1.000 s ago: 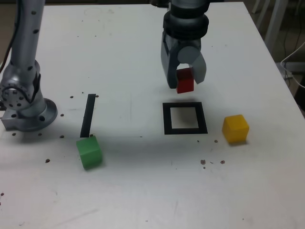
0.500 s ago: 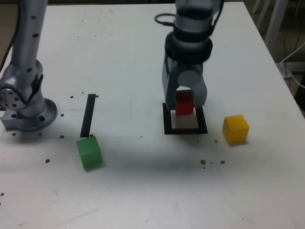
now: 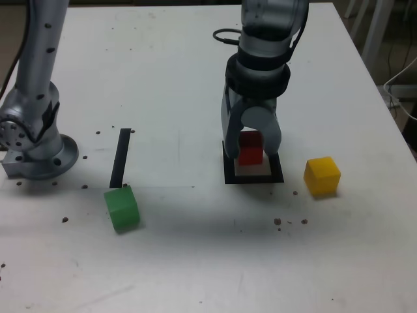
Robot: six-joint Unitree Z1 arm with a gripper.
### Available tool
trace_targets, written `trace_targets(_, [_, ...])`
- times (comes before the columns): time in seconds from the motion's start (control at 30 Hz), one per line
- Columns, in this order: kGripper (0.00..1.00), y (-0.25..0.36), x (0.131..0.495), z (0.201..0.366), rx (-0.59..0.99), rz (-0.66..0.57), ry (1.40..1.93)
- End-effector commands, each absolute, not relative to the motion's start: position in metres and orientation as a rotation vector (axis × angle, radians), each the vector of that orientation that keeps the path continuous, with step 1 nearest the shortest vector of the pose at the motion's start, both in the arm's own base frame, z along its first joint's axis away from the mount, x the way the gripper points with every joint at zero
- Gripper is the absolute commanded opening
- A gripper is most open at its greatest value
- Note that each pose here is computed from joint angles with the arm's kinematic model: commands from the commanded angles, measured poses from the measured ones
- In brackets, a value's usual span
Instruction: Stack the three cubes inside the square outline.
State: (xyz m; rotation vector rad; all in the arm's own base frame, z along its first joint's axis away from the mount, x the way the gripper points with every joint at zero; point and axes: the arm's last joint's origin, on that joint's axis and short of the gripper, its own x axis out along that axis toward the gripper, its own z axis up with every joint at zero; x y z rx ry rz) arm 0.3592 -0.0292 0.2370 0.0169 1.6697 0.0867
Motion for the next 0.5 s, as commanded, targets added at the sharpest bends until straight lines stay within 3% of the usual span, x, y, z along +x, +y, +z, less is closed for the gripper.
trace_targets(0.0, [0.39,-0.0300,0.3595,0.2353,0.018,0.086,1.669])
trace_targets(0.47, [0.40,-0.0295,0.3619,0.2320,0.029,0.097,1.661])
